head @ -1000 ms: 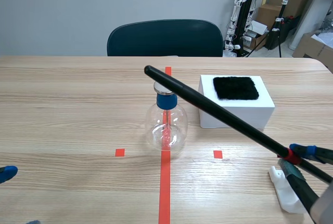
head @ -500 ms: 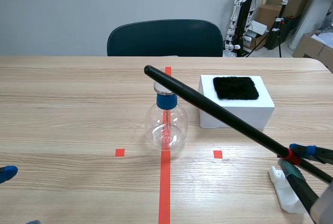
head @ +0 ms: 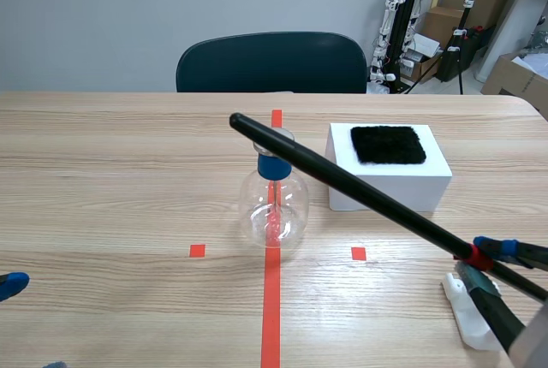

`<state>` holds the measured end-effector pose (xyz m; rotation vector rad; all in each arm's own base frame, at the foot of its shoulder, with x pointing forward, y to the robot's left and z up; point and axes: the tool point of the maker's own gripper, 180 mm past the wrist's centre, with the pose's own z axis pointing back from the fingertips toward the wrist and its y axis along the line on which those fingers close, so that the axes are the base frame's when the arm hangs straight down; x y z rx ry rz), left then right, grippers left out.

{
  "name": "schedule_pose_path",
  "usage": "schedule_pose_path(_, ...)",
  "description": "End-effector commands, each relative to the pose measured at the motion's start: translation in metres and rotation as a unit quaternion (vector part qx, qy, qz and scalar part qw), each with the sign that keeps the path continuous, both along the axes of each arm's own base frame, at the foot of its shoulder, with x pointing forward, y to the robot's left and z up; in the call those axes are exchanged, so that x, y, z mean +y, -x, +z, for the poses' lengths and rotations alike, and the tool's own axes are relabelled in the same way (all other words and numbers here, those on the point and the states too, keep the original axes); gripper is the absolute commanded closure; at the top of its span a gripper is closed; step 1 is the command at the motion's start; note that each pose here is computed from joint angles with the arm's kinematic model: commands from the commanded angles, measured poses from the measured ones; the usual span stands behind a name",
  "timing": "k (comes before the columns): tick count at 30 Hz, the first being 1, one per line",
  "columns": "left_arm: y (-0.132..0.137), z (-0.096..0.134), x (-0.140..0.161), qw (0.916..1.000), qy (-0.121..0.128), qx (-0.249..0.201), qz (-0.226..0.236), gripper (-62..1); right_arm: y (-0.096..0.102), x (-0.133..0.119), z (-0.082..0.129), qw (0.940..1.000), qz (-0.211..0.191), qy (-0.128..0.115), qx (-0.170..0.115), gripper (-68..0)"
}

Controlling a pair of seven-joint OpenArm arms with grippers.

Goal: Do the electroscope experiment. pick up the black charging rod

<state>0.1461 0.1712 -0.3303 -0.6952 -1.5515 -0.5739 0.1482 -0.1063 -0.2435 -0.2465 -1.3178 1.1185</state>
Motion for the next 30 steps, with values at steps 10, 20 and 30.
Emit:
schedule_pose_path(10, -0.0018, 0.0130, 0.0025, 0.9996, 0.017, -0.023, 0.000, -62.3, -0.0032, 0.0023, 0.0077, 0.9997, 0.012, 0.000, -0.020, -0.2)
schedule_pose_path(20, -0.0018, 0.0130, 0.0025, 0.9996, 0.017, -0.023, 0.000, -62.3, -0.0037, 0.0021, 0.0089, 0.9997, 0.008, -0.008, -0.020, -0.7)
schedule_pose_path(30, -0.0018, 0.0130, 0.0025, 0.9996, 0.017, -0.023, 0.000, -62.3, -0.0045, 0.0009, 0.0095, 0.9997, 0.002, -0.015, -0.018, -3.8)
